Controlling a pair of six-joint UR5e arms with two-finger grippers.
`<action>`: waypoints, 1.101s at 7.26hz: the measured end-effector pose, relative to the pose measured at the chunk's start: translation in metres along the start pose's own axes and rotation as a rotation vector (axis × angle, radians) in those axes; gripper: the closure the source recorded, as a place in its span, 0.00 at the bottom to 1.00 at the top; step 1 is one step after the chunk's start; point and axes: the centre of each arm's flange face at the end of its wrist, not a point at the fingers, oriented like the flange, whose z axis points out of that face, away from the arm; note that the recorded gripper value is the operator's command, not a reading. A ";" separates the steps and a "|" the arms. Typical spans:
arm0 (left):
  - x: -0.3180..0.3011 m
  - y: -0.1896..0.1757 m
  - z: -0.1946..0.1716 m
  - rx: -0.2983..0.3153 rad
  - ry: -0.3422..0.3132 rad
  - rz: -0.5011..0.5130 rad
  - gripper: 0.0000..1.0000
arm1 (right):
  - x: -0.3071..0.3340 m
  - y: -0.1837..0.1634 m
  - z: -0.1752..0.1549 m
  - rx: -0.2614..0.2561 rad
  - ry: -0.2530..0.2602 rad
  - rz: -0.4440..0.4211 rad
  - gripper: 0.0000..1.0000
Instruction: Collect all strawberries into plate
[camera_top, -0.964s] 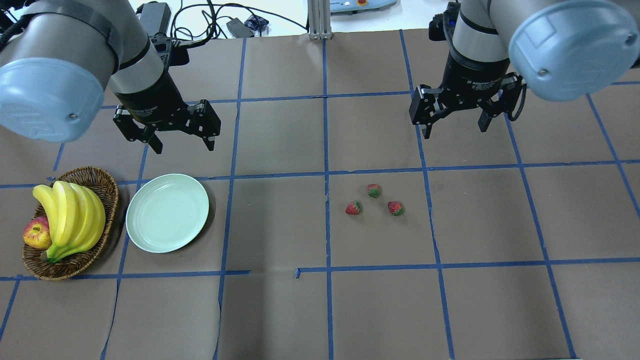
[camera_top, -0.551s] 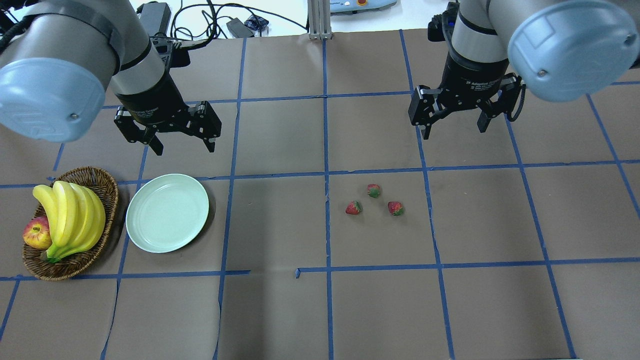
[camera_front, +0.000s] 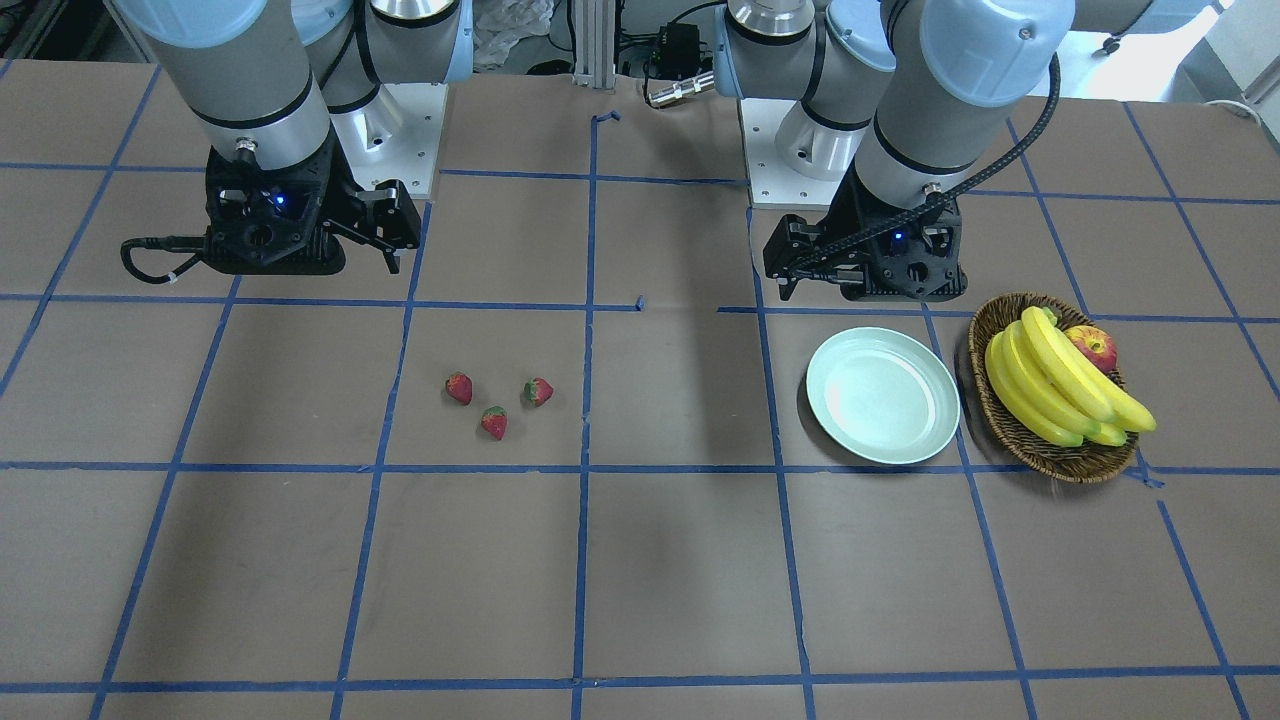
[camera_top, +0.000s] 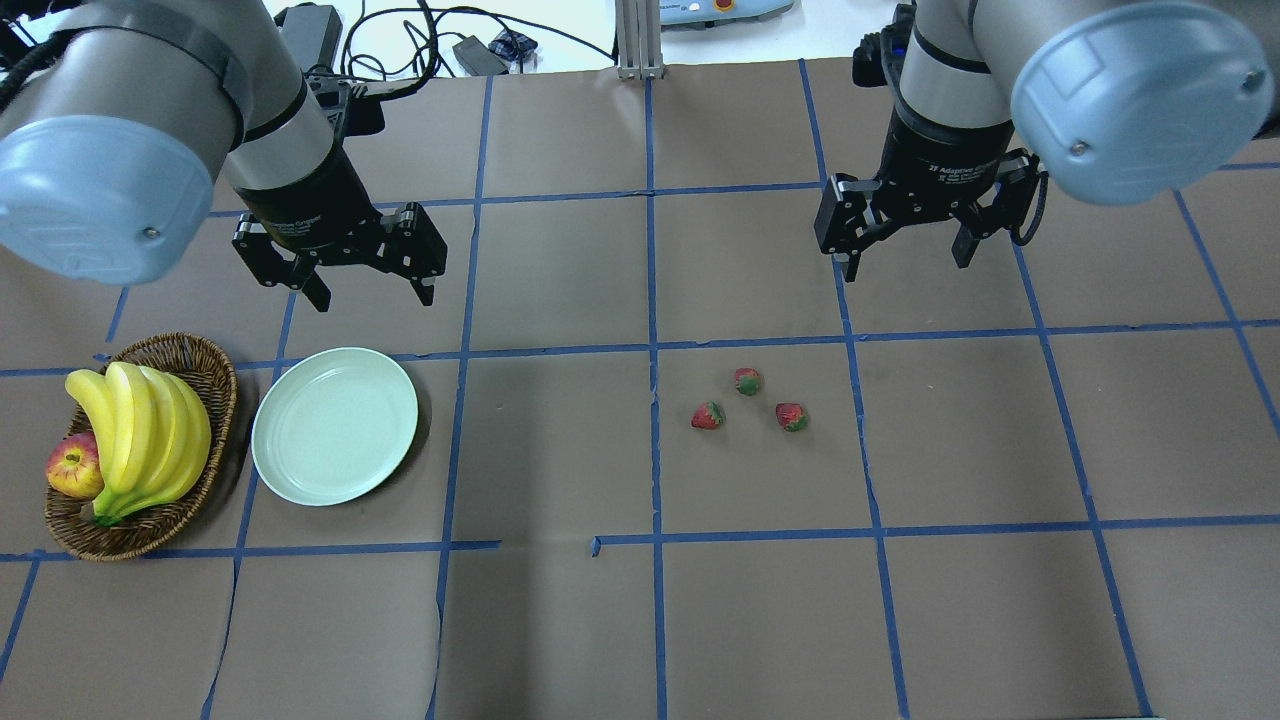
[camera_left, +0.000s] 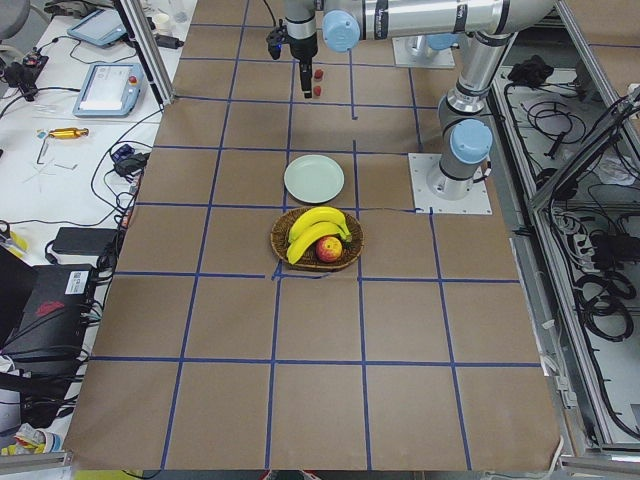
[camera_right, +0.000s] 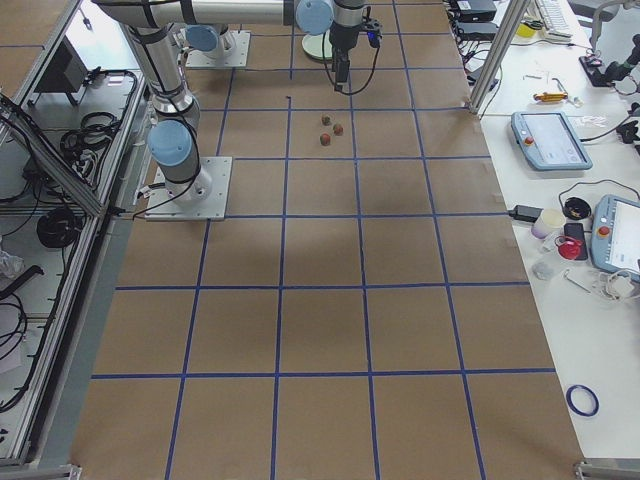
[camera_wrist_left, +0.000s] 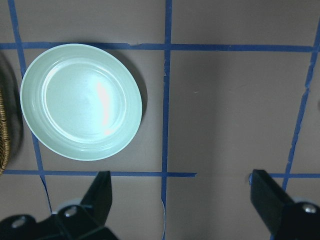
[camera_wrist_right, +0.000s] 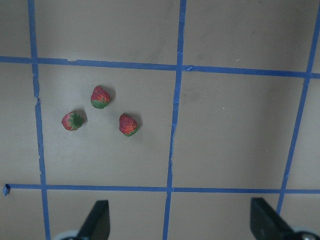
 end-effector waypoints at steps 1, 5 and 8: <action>0.002 0.000 0.000 -0.001 -0.001 0.004 0.00 | -0.007 0.000 0.005 -0.009 0.001 -0.016 0.00; 0.003 0.004 0.021 -0.035 -0.006 0.005 0.00 | -0.038 -0.026 0.074 -0.119 -0.024 -0.238 0.00; 0.003 0.003 0.033 -0.058 -0.007 0.006 0.00 | -0.055 -0.030 0.178 -0.111 -0.134 -0.355 0.00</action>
